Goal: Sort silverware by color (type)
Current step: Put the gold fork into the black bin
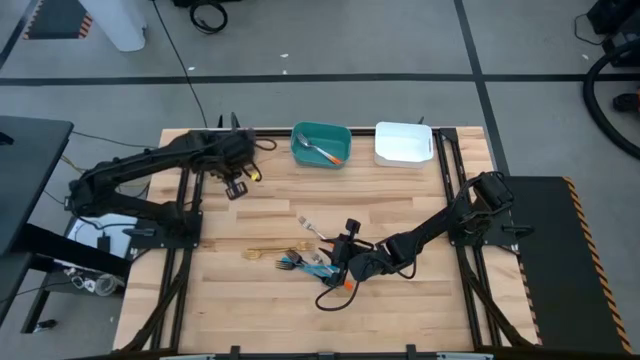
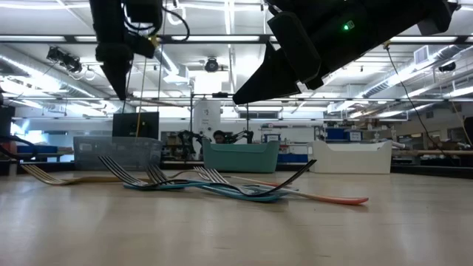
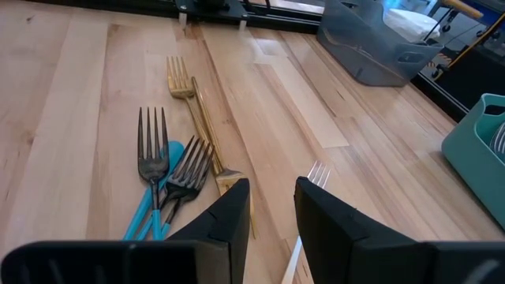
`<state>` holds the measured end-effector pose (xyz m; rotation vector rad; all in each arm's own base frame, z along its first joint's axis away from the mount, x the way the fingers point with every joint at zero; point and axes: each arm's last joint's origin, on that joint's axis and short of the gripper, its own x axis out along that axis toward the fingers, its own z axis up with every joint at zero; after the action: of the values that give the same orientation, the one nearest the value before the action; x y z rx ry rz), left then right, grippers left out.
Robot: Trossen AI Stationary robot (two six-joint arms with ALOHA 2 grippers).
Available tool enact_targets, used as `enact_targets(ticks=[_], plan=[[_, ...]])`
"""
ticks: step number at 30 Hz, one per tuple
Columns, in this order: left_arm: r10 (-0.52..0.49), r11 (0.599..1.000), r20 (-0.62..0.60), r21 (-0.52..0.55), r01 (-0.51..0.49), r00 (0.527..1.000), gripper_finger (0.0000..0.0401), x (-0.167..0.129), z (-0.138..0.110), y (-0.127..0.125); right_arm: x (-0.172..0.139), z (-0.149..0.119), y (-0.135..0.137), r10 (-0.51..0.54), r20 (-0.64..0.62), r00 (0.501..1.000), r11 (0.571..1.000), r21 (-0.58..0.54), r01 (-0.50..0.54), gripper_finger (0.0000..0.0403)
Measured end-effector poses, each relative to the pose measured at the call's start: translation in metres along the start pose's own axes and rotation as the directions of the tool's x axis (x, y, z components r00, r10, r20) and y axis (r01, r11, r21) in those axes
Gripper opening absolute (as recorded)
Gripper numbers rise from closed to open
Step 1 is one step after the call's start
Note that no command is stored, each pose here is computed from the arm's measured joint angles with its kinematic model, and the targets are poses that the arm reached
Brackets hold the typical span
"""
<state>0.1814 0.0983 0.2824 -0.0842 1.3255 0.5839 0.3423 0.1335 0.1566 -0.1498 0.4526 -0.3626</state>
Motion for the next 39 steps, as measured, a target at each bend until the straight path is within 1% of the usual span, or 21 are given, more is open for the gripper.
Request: enact_targets(ticks=[10, 18, 24, 29, 37, 39], plan=[[0.048, 0.998, 0.042, -0.040, -0.046, 0.998, 0.0018, 0.020, 0.001, 0.025, 0.000, 0.000, 0.000, 0.000, 0.000, 1.000, 1.000, -0.001, 0.000, 0.0109], [0.096, 0.991, 0.067, -0.103, -0.089, 0.993, 0.0018, 0.038, -0.003, 0.043, 0.000, 0.000, 0.000, 0.000, 0.000, 1.000, 1.000, -0.001, 0.000, 0.0109], [0.187, 0.974, 0.057, -0.143, -0.178, 0.981, 0.0018, 0.054, -0.010, 0.057, 0.000, 0.000, 0.000, 0.000, 0.000, 1.000, 1.000, 0.000, 0.000, 0.0109], [0.244, 0.955, 0.054, -0.189, -0.230, 0.968, 0.0018, 0.060, -0.013, 0.065, 0.000, 0.001, 0.000, 0.001, 0.005, 1.000, 1.000, 0.004, -0.001, 0.0109], [0.357, 0.923, 0.036, -0.165, -0.347, 0.933, 0.0018, 0.074, -0.019, 0.070, 0.000, 0.001, 0.000, 0.003, 0.005, 1.000, 1.000, 0.004, -0.003, 0.0109], [0.391, 0.910, 0.032, -0.167, -0.381, 0.920, 0.0018, 0.077, -0.021, 0.070, 0.000, 0.001, 0.000, 0.009, 0.005, 1.000, 1.000, 0.004, -0.009, 0.0109]])
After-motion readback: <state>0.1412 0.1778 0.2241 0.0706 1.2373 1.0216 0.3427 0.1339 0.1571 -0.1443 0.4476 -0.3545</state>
